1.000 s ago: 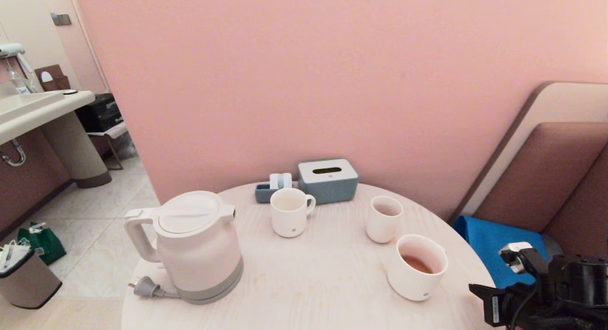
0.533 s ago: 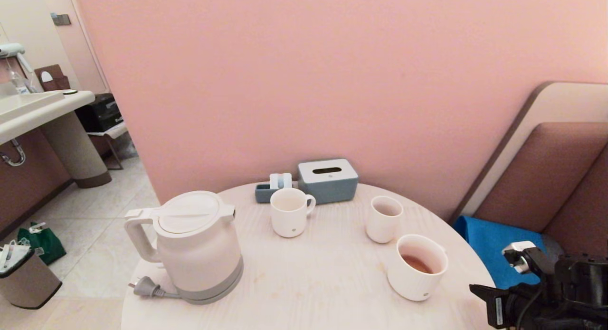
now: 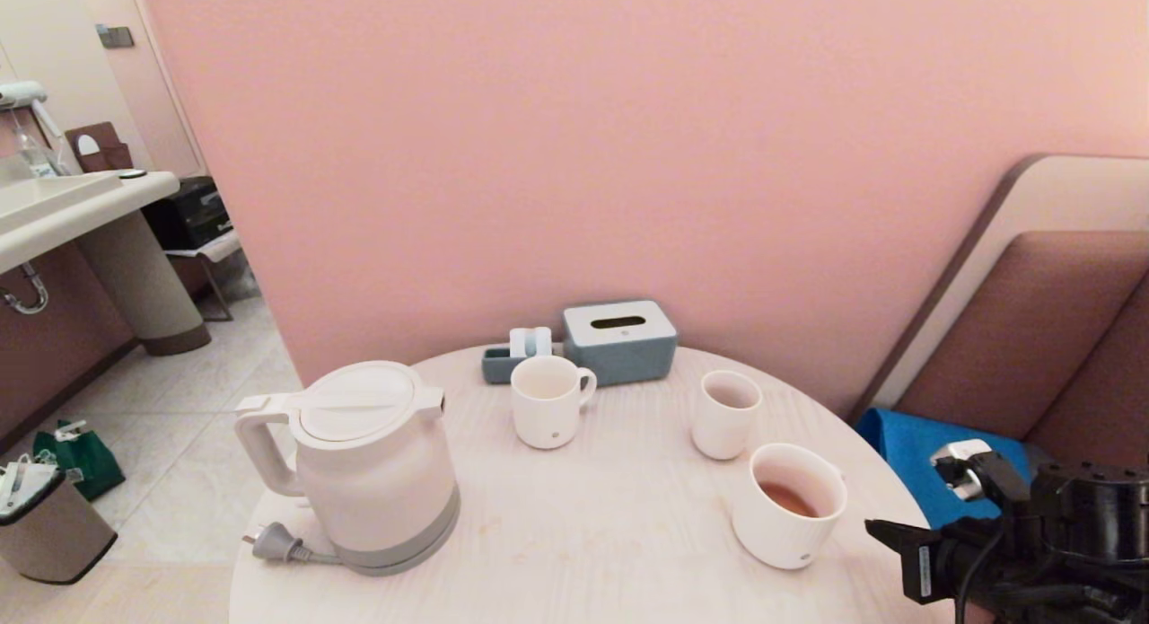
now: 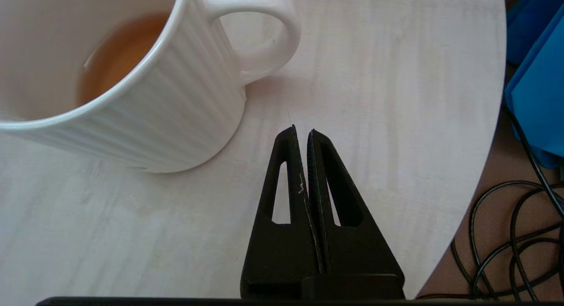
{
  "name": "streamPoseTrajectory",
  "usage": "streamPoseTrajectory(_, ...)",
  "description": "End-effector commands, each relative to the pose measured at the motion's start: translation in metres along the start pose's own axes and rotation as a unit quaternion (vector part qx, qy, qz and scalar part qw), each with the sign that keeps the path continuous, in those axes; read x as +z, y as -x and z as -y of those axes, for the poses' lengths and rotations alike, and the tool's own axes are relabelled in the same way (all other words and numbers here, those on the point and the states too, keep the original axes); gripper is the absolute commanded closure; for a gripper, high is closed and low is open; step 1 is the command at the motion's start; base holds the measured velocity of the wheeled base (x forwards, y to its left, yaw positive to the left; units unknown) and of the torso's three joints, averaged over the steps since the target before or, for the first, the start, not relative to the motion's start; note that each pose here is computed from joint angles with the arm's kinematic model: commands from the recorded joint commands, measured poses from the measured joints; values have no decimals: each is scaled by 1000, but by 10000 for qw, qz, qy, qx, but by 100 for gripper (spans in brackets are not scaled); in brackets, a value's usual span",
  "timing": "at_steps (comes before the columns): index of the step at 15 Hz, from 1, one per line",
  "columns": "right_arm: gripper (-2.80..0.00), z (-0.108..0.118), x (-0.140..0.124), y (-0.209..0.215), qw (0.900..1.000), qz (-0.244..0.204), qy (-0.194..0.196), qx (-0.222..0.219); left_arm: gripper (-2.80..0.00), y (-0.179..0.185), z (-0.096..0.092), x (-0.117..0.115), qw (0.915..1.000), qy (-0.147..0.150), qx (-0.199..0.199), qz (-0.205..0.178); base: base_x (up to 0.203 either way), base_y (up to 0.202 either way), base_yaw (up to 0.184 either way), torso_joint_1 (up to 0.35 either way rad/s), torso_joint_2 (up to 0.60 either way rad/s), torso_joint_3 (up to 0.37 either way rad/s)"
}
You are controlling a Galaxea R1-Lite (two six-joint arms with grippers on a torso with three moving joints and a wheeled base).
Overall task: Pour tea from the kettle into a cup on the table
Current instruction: Pick up the cup
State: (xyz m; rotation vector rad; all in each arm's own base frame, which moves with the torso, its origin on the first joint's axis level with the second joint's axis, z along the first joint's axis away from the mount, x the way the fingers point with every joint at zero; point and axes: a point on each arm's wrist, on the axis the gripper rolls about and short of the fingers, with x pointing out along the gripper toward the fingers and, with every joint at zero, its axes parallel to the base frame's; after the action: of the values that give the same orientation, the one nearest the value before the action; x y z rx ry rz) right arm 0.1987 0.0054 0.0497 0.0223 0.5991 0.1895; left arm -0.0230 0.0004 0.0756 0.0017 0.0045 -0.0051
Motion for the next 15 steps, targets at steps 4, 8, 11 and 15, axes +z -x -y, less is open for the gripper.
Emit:
streamPoseTrajectory(4,-280,0,1,-1,10000,71,38,-22,0,0,0,0,10000,1,3,-8,0,0,0,0,0,0)
streamPoseTrajectory(8,-280,4,6,-4,9998,162,13,-115,0,0,0,0,10000,1,3,-8,0,0,0,0,0,0)
streamPoseTrajectory(11,-280,11,9,-17,9998,120,-31,-184,0,0,0,0,10000,1,3,-8,0,0,0,0,0,0)
streamPoseTrajectory(15,-280,14,5,-33,9998,98,-55,-167,0,0,0,0,10000,1,3,-8,0,0,0,0,0,0)
